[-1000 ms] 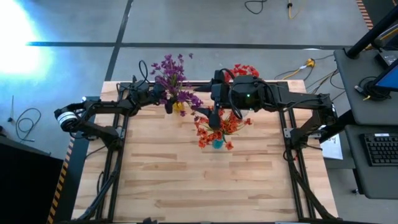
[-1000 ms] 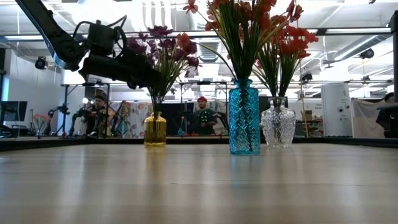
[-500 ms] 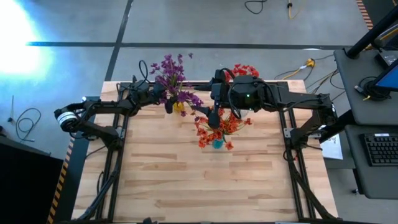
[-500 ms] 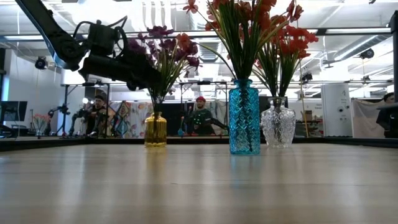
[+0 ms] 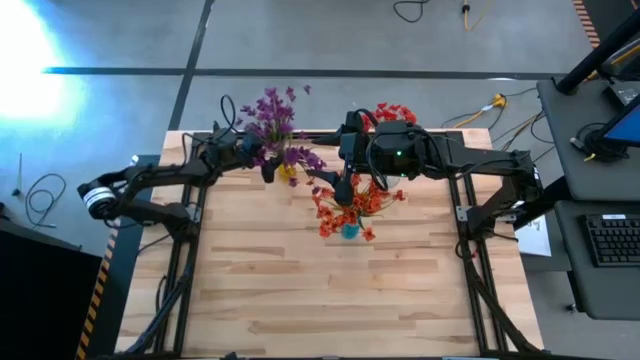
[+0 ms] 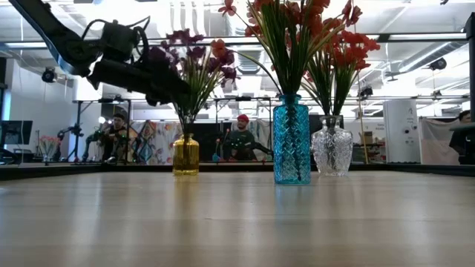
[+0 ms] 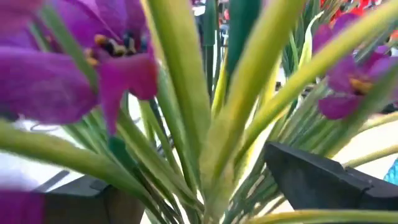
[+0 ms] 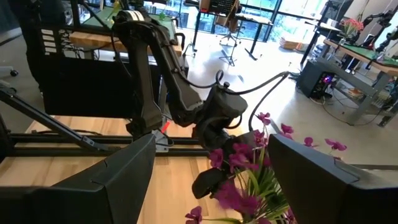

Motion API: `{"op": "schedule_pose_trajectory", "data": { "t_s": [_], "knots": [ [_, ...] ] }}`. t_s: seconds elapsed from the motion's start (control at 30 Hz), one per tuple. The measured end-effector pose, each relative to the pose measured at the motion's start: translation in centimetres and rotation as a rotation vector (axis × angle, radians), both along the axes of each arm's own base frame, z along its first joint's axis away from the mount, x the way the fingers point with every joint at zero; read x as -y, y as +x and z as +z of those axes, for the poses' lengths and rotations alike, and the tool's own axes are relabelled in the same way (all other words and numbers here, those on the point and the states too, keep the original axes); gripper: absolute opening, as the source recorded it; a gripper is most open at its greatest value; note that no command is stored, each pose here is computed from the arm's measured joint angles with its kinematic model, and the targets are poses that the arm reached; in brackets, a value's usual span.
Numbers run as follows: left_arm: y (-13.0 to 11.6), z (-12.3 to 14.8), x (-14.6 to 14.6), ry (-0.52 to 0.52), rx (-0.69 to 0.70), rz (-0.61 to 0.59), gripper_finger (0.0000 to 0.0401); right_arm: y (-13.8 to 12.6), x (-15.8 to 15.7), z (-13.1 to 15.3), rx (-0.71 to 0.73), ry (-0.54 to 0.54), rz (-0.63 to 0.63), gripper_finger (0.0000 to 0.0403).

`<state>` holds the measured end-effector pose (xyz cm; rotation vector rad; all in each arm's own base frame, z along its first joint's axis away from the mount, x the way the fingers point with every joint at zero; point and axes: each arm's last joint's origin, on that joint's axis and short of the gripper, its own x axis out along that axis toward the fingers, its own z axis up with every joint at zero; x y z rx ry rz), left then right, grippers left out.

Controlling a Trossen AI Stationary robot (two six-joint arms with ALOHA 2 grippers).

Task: Sort flowers into vase by color
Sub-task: Put the violet flowers into the yellow vase

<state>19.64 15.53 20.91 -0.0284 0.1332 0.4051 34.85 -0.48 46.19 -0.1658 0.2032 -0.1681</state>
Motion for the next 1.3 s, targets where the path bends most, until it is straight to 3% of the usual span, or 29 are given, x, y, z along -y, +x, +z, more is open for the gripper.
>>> {"op": "schedule_pose_trajectory", "data": {
  "t_s": [0.4, 0.67, 0.9, 1.3],
  "knots": [
    [-0.7, 0.5, 0.4, -0.01, -0.03, 0.048, 0.0332, 0.0, 0.0, 0.0, 0.001, 0.0, 0.0, 0.0306],
    [-0.5, 0.3, 0.5, 0.143, -0.054, 0.016, 0.0332, 0.0, 0.0, 0.0, 0.001, -0.01, 0.002, 0.0311],
    [-1.4, -0.5, 1.3, 0.248, 0.035, 0.022, 0.0331, 0.0, 0.0, 0.0, 0.001, -0.016, 0.003, 0.0311],
    [-2.3, -0.6, 2.1, 0.331, 0.138, 0.005, 0.0331, 0.1, 0.0, 0.3, 0.028, -0.018, 0.004, 0.0315]
  ]
}}
